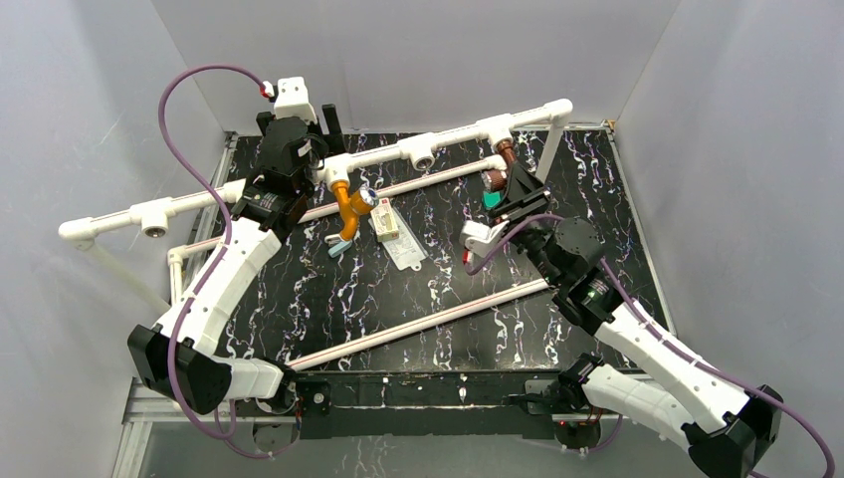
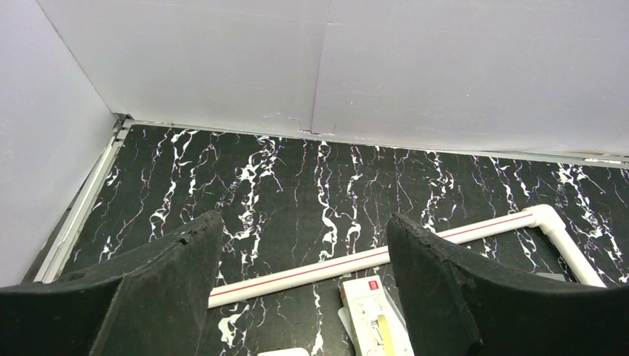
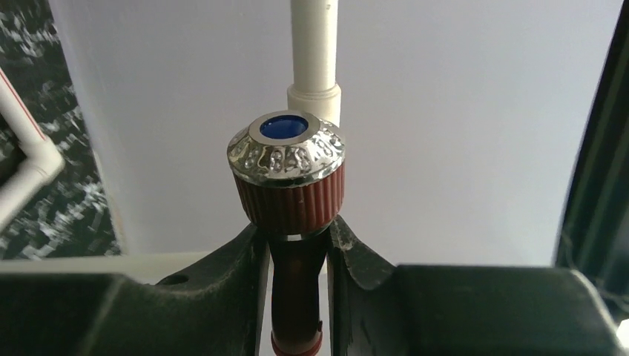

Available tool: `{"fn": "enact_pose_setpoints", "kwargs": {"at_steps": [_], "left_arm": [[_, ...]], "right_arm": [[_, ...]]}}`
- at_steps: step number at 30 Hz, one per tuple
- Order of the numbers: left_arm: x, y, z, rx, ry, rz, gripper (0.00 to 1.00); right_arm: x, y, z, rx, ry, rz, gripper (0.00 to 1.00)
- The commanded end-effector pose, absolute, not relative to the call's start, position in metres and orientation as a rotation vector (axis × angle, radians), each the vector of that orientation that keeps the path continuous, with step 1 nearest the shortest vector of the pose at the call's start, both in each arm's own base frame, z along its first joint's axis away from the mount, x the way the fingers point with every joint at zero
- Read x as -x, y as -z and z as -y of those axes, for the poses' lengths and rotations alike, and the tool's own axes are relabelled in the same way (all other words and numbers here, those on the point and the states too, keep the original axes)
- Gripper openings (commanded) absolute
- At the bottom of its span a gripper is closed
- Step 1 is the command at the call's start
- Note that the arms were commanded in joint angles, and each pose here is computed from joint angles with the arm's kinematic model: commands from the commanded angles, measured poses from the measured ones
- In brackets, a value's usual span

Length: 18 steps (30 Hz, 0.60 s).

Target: Install the water faucets

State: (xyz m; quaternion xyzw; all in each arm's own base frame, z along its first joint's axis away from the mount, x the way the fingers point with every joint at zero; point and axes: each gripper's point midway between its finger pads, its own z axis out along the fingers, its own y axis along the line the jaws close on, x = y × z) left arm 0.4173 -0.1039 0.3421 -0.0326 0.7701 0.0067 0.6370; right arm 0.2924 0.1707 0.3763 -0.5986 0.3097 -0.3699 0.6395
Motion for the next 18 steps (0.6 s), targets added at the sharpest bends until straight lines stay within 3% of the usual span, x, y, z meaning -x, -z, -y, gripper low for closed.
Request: {"fn": "enact_pose_setpoints", "kwargs": {"at_steps": [1, 9, 18], "left_arm": [[-0.381, -0.180, 0.113, -0.172, -0.141, -2.264, 0.79], [-0.381, -0.180, 0.113, -0.172, -0.140, -2.264, 0.79], [-0.381, -0.181, 0.114, -0.172, -0.131, -2.264, 0.79]], "right_arm": [[-0.274, -0.410, -0.178, 1.069, 0.516, -0.776, 0.01], [-0.262, -0.444, -0.192, 0.693, -0.046, -0.946, 0.01], [-0.251, -0.484, -0.169, 0.174, -0.486, -1.039, 0.01]]}}
